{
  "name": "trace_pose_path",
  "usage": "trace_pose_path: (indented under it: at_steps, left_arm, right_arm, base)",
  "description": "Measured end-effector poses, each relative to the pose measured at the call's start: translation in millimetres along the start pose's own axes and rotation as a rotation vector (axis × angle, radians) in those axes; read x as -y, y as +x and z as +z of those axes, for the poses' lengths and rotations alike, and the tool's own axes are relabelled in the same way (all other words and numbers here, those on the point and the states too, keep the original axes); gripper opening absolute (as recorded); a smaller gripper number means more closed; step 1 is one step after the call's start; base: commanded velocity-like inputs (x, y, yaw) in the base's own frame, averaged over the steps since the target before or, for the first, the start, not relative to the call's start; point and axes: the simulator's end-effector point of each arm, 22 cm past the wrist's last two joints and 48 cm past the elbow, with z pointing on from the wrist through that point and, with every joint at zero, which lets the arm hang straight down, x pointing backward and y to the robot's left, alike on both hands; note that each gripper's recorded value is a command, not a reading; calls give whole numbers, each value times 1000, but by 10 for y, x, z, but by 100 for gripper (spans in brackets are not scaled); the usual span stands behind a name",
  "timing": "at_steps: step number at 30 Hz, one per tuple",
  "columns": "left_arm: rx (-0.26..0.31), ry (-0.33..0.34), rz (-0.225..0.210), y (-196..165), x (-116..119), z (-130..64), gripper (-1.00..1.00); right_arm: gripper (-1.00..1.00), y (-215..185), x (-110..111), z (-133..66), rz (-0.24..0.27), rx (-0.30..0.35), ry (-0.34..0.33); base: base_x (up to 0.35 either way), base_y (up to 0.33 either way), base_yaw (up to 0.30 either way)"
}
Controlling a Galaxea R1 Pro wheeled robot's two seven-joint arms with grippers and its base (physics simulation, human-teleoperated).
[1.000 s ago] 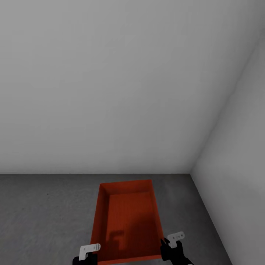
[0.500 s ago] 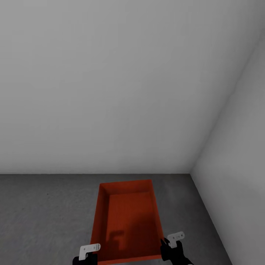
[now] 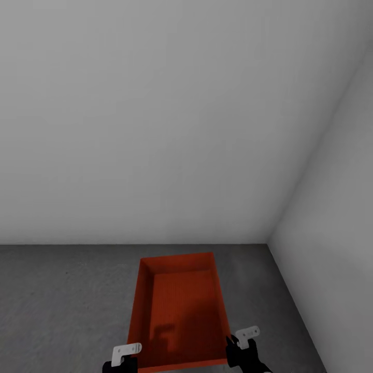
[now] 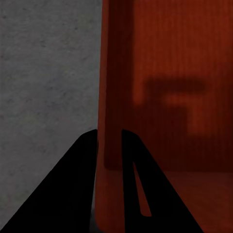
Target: Move the two storage containers from the living room to the garage. In the garage, place one container on the floor and stack the other container on top of it (either order is fine).
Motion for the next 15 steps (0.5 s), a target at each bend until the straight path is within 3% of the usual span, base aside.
trace_pose_path:
  at_steps: [15]
  left_arm:
    - [0,0,0,0,2,0,-100]
  right_arm:
    - [-100,0,2,0,0,0,0]
  base:
    - [0,0,0]
